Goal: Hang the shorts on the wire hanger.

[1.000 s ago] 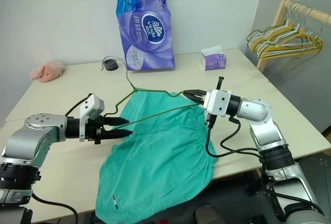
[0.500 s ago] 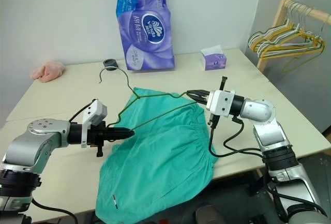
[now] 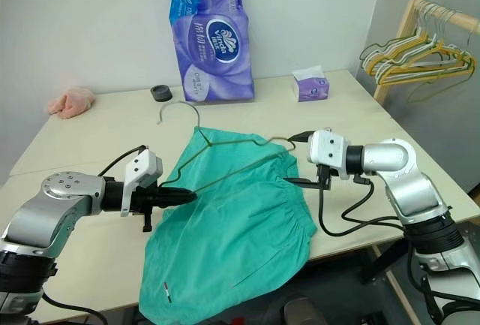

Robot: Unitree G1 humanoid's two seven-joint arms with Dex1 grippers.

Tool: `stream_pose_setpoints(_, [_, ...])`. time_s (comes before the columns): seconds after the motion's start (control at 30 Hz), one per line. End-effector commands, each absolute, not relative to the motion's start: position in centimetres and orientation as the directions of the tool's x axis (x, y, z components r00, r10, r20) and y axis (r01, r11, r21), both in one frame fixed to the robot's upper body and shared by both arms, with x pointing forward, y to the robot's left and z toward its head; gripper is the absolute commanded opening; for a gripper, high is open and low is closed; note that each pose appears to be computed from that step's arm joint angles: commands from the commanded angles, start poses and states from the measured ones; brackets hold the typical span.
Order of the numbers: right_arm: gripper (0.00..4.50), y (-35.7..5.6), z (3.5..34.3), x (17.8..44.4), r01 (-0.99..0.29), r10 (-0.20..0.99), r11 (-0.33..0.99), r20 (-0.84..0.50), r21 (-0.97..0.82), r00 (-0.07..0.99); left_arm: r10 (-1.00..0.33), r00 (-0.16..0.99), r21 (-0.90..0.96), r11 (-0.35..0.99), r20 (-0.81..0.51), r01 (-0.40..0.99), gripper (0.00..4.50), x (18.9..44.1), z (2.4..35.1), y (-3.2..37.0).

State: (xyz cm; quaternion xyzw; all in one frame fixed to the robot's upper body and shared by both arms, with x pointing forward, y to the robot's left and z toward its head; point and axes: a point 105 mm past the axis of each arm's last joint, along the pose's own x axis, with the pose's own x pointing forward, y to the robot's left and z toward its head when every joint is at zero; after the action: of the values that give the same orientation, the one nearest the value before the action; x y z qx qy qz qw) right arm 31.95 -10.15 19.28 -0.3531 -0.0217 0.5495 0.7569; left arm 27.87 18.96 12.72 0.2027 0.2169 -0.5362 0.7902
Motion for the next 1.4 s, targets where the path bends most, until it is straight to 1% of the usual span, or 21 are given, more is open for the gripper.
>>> stream_pose_setpoints(0.03, [4.43, -9.3, 20.3, 31.4, -0.823, 0.842, 0.13, -0.376, -0.553, 0.386, -0.747, 0.311, 0.159, 0.27, -0.588, 0.95, 0.0, 27.6, 13.5, 18.4])
stream_pose_setpoints(0.1, [4.43, -9.0, 19.1, 31.2, -0.847, 0.816, 0.077, -0.454, -0.526, 0.356, -0.737, 0.306, 0.179, 0.249, -0.603, 0.952, 0.0, 27.6, 13.4, 18.2])
stream_pose_setpoints(0.2, [4.43, -8.4, 17.2, 30.3, -0.893, 0.78, -0.026, -0.567, -0.449, 0.263, -0.731, 0.303, 0.193, 0.234, -0.611, 0.953, 0.0, 27.7, 13.4, 17.9])
stream_pose_setpoints(0.23, [4.43, -8.3, 16.8, 30.2, -0.904, 0.767, -0.042, -0.594, -0.426, 0.244, -0.726, 0.301, 0.199, 0.225, -0.618, 0.954, 0.0, 27.7, 13.4, 17.8])
stream_pose_setpoints(0.37, [4.43, -7.9, 16.0, 30.9, -0.914, 0.726, -0.051, -0.643, -0.402, 0.243, -0.706, 0.296, 0.218, 0.201, -0.644, 0.955, 0.0, 27.4, 13.2, 17.8])
stream_pose_setpoints(0.4, [4.26, -7.9, 15.9, 31.0, -0.917, 0.716, -0.052, -0.655, -0.396, 0.242, -0.696, 0.297, 0.23, 0.192, -0.653, 0.954, 0.0, 27.4, 13.1, 17.9])
stream_pose_setpoints(0.43, [4.06, -7.8, 15.8, 31.1, -0.919, 0.709, -0.052, -0.662, -0.391, 0.242, -0.69, 0.299, 0.239, 0.185, -0.659, 0.953, 0.0, 27.4, 13.1, 17.9])
stream_pose_setpoints(0.5, [3.53, -7.8, 15.4, 31.2, -0.924, 0.692, -0.064, -0.684, -0.377, 0.231, -0.68, 0.31, 0.26, 0.178, -0.665, 0.949, 0.0, 27.4, 13.2, 17.8])
stream_pose_setpoints(0.57, [2.89, -7.9, 15.0, 31.0, -0.929, 0.677, -0.084, -0.705, -0.361, 0.213, -0.671, 0.316, 0.278, 0.168, -0.671, 0.946, 0.0, 27.5, 13.3, 17.8])
stream_pose_setpoints(0.7, [1.48, -7.9, 14.1, 30.6, -0.938, 0.66, -0.107, -0.73, -0.329, 0.18, -0.673, 0.323, 0.284, 0.171, -0.665, 0.943, 0.0, 27.5, 13.5, 17.5])
stream_pose_setpoints(0.83, [0.05, -8.0, 13.4, 30.6, -0.939, 0.644, -0.113, -0.743, -0.326, 0.181, -0.672, 0.324, 0.286, 0.172, -0.666, 0.943, 0.0, 27.6, 13.5, 17.4])
stream_pose_setpoints(1.07, [0.02, -8.0, 13.1, 30.9, -0.94, 0.645, -0.09, -0.738, -0.328, 0.196, -0.675, 0.333, 0.291, 0.18, -0.658, 0.94, 0.0, 27.7, 13.5, 17.2])
stream_pose_setpoints(1.13, [0.02, -8.0, 13.1, 30.9, -0.943, 0.65, -0.079, -0.734, -0.322, 0.197, -0.714, 0.342, 0.285, 0.205, -0.611, 0.937, 0.0, 28.0, 13.9, 16.7])
stream_pose_setpoints(1.2, [0.0, -8.1, 13.2, 30.9, -0.945, 0.653, -0.066, -0.73, -0.321, 0.202, -0.716, 0.396, 0.331, 0.239, -0.576, 0.913, 0.51, 28.8, 14.4, 16.8])
stream_pose_setpoints(1.27, [0.0, -8.2, 13.2, 31.0, -0.947, 0.658, -0.05, -0.724, -0.318, 0.208, -0.705, 0.425, 0.359, 0.253, -0.568, 0.898, 0.97, 29.2, 14.4, 17.0])
stream_pose_setpoints(1.4, [0.0, -8.7, 13.3, 31.1, -0.954, 0.667, -0.003, -0.711, -0.299, 0.221, -0.717, 0.47, 0.349, 0.326, -0.514, 0.879, 2.06, 29.7, 14.7, 16.9])
